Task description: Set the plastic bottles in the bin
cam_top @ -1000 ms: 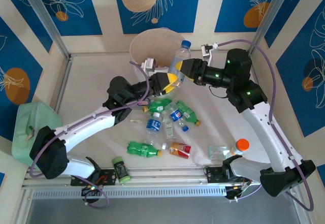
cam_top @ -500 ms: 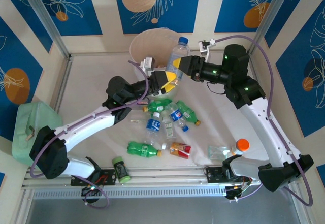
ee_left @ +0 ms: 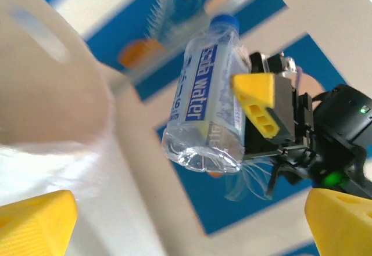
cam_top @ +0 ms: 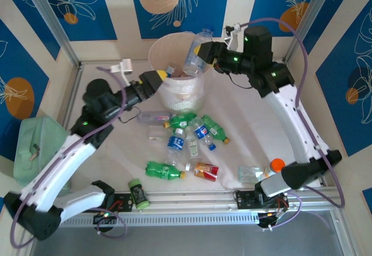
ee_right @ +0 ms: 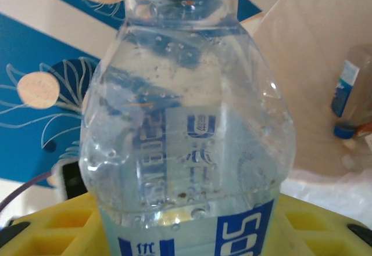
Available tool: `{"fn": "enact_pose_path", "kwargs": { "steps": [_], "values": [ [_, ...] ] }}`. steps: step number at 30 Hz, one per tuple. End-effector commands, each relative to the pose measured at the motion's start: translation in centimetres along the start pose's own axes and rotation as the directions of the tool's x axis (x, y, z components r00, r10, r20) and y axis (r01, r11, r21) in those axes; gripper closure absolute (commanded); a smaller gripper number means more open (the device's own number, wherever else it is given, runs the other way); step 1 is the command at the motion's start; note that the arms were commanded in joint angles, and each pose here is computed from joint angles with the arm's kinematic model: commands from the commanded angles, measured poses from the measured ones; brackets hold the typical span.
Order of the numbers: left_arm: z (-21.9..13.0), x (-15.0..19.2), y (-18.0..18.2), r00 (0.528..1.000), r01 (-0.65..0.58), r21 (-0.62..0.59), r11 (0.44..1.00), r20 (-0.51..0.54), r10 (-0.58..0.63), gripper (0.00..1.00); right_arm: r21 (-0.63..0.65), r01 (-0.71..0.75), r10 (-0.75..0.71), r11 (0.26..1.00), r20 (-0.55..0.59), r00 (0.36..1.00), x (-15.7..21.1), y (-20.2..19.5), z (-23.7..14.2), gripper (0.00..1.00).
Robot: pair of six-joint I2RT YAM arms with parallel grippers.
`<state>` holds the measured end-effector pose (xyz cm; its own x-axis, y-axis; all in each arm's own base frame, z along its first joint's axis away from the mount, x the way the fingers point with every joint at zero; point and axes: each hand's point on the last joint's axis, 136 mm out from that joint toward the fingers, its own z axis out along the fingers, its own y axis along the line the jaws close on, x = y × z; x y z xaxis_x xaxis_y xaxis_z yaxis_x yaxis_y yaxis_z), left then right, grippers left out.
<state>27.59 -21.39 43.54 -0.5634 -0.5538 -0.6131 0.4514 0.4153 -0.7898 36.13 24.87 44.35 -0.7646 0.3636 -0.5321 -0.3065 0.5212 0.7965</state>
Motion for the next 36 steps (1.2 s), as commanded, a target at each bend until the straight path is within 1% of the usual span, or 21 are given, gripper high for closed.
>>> {"fn": "enact_pose_path", "kwargs": {
  "steps": [1,2,4,10,14,16,18,20,22,24,27,30,32,36],
  "values": [
    [-4.9,0.3,9.8,0.992,-0.125,-0.519,0.845,-0.046,0.118,0.0,0.13,-0.002,0.006,0.992,-0.032,0.999,-0.2,-2.6,2.3,0.5],
    [-5.9,0.3,11.3,0.994,-0.112,-0.584,0.804,-0.052,0.101,0.0,0.157,0.003,0.003,0.988,-0.038,0.999,-0.4,-3.0,3.1,0.5],
    [-7.0,0.9,13.4,0.997,-0.08,-0.645,0.76,-0.062,0.053,0.01,0.21,0.004,0.006,0.978,-0.047,0.999,-0.9,-4.2,4.4,0.5],
    [-6.9,3.3,16.6,0.995,0.025,-0.666,0.745,-0.059,-0.086,0.07,0.308,-0.002,0.034,0.951,-0.098,0.995,-1.8,-7.3,8.2,0.49],
    [-6.6,4.4,18.1,0.988,0.056,-0.684,0.727,-0.069,-0.141,0.1,0.331,-0.019,0.068,0.943,-0.136,0.988,-1.5,-8.9,10.2,0.48],
    [-6.6,4.6,18.6,0.986,0.058,-0.694,0.718,-0.072,-0.15,0.11,0.335,-0.034,0.088,0.942,-0.148,0.985,-1.3,-9.6,11.0,0.43],
    [-6.8,4.8,19.2,0.985,0.057,-0.708,0.704,-0.074,-0.155,0.1,0.336,-0.045,0.104,0.941,-0.158,0.982,-1.0,-10.1,11.5,0.34],
    [-7.1,5.3,20.3,0.983,0.059,-0.734,0.677,-0.077,-0.169,0.1,0.335,-0.048,0.109,0.941,-0.164,0.98,-0.8,-10.3,11.8,0.24],
    [-7.5,6.0,21.4,0.976,0.074,-0.76,0.646,-0.078,-0.204,0.09,0.33,-0.046,0.105,0.943,-0.165,0.981,-0.8,-10.1,11.8,0.19],
    [-7.7,6.6,22.3,0.969,0.096,-0.776,0.623,-0.071,-0.238,0.09,0.323,-0.039,0.096,0.946,-0.161,0.982,-0.9,-9.7,11.6,0.17],
    [-7.9,7.2,23.4,0.96,0.125,-0.797,0.591,-0.053,-0.274,0.08,0.301,-0.019,0.066,0.954,-0.146,0.987,-1.3,-8.2,10.5,0.14],
    [-7.7,7.7,24.3,0.951,0.163,-0.805,0.57,-0.026,-0.309,0.08,0.289,0.016,0.022,0.957,-0.128,0.992,-1.6,-6.5,8.9,0.14],
    [-7.4,8.2,25.1,0.934,0.214,-0.803,0.556,0.002,-0.356,0.08,0.283,0.056,-0.022,0.957,-0.122,0.992,-1.2,-5.0,7.5,0.14],
    [-6.3,9.0,27.0,0.881,0.344,-0.785,0.516,0.08,-0.466,0.1,0.286,0.149,-0.122,0.947,-0.109,0.987,0.2,-2.2,4.4,0.14]
  ]
}}
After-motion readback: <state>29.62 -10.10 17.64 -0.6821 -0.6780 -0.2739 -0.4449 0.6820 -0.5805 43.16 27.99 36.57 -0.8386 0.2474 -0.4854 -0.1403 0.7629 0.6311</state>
